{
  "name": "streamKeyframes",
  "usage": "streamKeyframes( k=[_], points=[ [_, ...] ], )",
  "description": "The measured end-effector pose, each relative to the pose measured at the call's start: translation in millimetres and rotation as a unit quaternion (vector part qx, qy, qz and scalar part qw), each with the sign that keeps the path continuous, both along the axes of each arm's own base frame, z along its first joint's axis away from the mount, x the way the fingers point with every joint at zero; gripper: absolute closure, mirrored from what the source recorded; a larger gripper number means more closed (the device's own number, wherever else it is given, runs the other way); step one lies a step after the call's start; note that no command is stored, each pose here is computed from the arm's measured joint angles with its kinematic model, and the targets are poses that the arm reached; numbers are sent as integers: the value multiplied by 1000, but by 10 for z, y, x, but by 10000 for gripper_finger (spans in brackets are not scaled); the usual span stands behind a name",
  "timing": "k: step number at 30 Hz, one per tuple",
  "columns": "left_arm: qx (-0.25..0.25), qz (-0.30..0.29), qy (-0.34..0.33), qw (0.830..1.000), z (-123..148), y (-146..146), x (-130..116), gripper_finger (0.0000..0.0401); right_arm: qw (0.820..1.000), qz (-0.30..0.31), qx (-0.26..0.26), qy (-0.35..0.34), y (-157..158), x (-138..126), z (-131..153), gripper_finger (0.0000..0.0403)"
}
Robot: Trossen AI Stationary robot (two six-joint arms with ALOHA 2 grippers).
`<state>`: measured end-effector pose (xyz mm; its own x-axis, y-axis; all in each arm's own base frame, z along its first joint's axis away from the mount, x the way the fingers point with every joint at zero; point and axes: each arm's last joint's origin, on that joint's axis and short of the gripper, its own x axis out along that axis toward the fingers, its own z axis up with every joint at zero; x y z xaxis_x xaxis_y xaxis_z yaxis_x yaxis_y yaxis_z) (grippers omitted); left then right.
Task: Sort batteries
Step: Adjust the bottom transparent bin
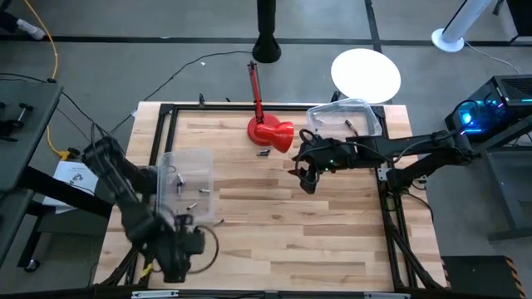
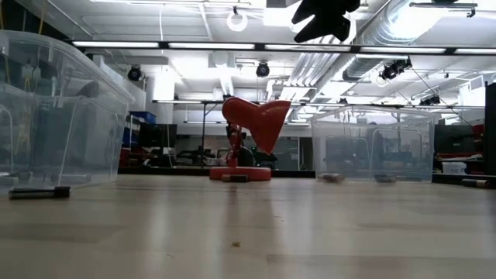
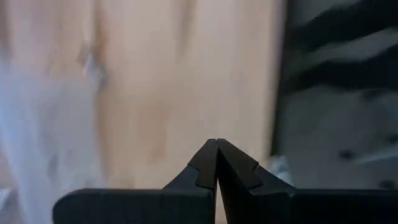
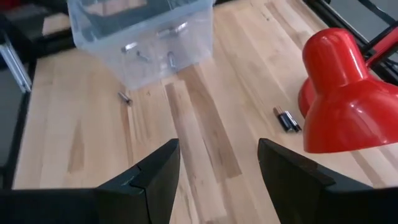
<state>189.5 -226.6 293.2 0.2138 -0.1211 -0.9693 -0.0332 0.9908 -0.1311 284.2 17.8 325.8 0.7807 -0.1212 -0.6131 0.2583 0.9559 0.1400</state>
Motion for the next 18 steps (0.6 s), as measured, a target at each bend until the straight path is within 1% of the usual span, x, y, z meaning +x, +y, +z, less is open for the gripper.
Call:
streamKeyframes(
  k=[3,7,10,14,18],
  points=[
    [64,34,58,996,-243,-10,-128,401,1000,-14,19,-19,1,20,26,192],
    [115,69,86,987,-546,82,-222,401,997,-41,58,-43,5,40,54,192],
    [165,89,74,979,-728,251,-266,401,994,-64,68,-59,40,47,73,192],
    [238,108,51,964,-867,593,-251,401,990,-91,82,-76,130,44,88,192],
    [275,110,26,955,-884,916,-166,401,986,-106,95,-87,242,30,95,192]
  ],
)
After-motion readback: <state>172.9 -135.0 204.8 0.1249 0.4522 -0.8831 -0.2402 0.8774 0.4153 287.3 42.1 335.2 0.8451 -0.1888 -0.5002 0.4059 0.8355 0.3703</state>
